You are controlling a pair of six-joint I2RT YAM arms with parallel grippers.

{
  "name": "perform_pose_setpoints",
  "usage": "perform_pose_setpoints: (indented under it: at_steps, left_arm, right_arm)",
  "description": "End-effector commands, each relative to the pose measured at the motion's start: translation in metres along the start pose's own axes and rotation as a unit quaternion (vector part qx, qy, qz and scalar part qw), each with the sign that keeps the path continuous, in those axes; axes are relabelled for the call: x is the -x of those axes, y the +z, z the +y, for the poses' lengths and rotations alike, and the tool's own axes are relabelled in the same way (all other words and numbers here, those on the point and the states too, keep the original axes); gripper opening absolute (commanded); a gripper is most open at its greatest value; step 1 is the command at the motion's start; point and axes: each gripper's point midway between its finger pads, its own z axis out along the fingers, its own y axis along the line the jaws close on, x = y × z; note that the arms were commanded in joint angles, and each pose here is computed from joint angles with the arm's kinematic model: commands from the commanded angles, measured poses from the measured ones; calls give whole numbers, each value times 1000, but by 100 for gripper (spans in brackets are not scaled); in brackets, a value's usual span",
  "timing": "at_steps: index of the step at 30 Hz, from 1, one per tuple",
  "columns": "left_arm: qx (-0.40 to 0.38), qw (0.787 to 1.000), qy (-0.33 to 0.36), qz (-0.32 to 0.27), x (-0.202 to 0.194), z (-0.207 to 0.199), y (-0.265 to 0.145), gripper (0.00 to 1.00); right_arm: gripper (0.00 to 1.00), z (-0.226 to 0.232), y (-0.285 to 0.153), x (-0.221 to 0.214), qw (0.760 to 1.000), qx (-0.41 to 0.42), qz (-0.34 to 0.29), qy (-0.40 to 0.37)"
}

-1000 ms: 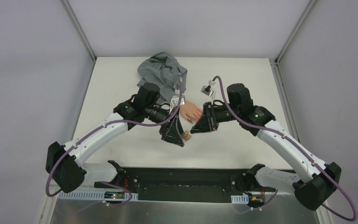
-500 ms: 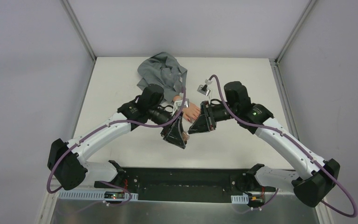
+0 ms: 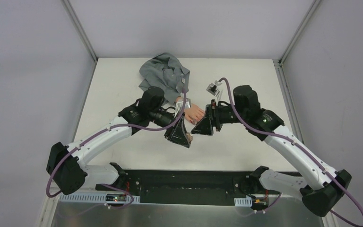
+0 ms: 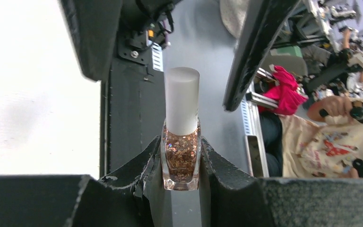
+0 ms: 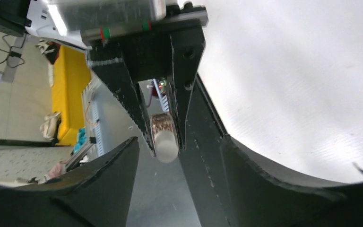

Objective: Paint the nails
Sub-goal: Pick up the nail polish bottle from the center of the board.

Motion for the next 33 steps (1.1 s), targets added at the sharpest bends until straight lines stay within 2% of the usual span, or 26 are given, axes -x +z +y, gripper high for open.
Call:
perform_pose_setpoints:
  at_steps: [1, 8, 11, 14, 16, 18, 27, 33]
  left_arm:
    - [39, 996, 69, -41, 15, -3, -5, 0]
    - [161, 978, 92, -93, 26, 28, -20, 0]
    - [211, 966, 96, -114, 31, 41, -29, 0]
    - [246, 956, 95, -129, 34, 50, -36, 0]
    - [253, 954, 97, -132, 34, 51, -38, 0]
    - [257, 953, 96, -133, 34, 53, -39, 0]
    - [262, 952, 94, -129, 33, 55, -39, 0]
    - [261, 952, 95, -126, 33, 55, -39, 0]
  right_arm:
    - [71, 3, -15, 23, 995, -32, -86, -35]
    - [73, -19, -24, 46, 979, -104, -177, 10]
    - [69, -21, -19, 56, 968, -91, -215, 87]
    - [68, -19, -9, 62, 961, -72, -242, 116]
    - [60, -14, -4, 67, 956, -57, -262, 116]
    - [55, -10, 3, 65, 957, -46, -263, 115]
    - [54, -2, 33, 62, 961, -48, -249, 111]
    - [43, -7, 46, 60, 960, -69, -249, 110]
